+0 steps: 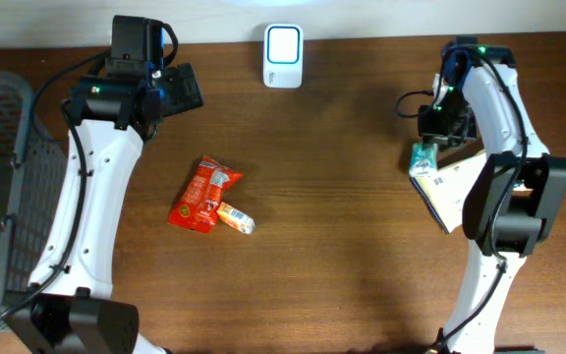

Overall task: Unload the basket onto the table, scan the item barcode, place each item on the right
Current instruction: 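Carry the green-white pack right and release it near the white bag, then reach the right gripper to the orange bottle beside the red packet and grasp it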

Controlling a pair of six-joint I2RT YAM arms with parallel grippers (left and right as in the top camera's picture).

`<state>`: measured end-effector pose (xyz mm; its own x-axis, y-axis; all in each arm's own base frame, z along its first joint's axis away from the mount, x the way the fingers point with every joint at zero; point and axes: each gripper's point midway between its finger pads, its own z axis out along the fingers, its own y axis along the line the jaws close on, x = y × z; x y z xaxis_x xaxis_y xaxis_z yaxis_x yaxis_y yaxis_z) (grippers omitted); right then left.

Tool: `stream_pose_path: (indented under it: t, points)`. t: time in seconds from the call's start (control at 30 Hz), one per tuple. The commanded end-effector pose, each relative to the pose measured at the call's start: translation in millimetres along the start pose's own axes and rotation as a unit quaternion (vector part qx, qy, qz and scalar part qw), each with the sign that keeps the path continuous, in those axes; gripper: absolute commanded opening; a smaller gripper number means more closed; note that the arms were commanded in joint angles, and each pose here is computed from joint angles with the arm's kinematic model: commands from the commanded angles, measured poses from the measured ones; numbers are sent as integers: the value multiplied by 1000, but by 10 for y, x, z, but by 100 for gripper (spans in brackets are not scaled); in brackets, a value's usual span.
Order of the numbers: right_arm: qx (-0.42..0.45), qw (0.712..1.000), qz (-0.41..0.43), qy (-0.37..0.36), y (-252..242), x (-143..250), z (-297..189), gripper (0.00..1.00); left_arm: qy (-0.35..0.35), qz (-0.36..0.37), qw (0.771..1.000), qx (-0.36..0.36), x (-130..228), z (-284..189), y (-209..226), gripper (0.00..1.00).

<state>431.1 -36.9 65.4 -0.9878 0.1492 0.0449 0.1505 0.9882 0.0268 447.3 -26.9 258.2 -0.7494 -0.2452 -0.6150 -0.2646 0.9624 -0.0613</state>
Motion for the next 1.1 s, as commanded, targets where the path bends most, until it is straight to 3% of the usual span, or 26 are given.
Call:
stream_pose_path:
  t: [0.0,0.03,0.1,0.17,0.23,0.3,0.47,0.53,0.8,1.07]
  points:
    - [-76,997,-23,-15,295,-17,-245,51,-3,7,1000,-3,-21,-14,11,99]
    - [-100,994,-34,-24,395,-40,-343,52,-3,7,1000,-3,-21,-14,11,99]
    - [-135,987,-64,-49,659,-89,-632,72,-3,7,1000,-3,-21,-14,11,99]
    - [-152,982,-103,-51,1022,-21,-730,80,-3,7,1000,-3,-21,-14,11,99]
    - [-188,969,-160,-30,1503,170,-686,80,-3,7,1000,-3,-21,-14,11,99]
    - [-210,944,-254,20,2216,625,-475,79,-3,7,1000,-3,-21,-14,11,99]
    - [-197,889,-411,53,3015,1360,-155,80,-3,7,1000,-3,-21,-14,11,99]
    - [-177,871,-457,42,3292,1579,-20,87,-3,7,1000,-3,-21,-14,11,99]
    - [-181,868,-462,15,3634,1708,109,86,-3,7,1000,-3,-21,-14,11,99]
    - [-117,863,-491,-23,3717,1743,400,70,-3,7,1000,-3,-21,-14,11,99]
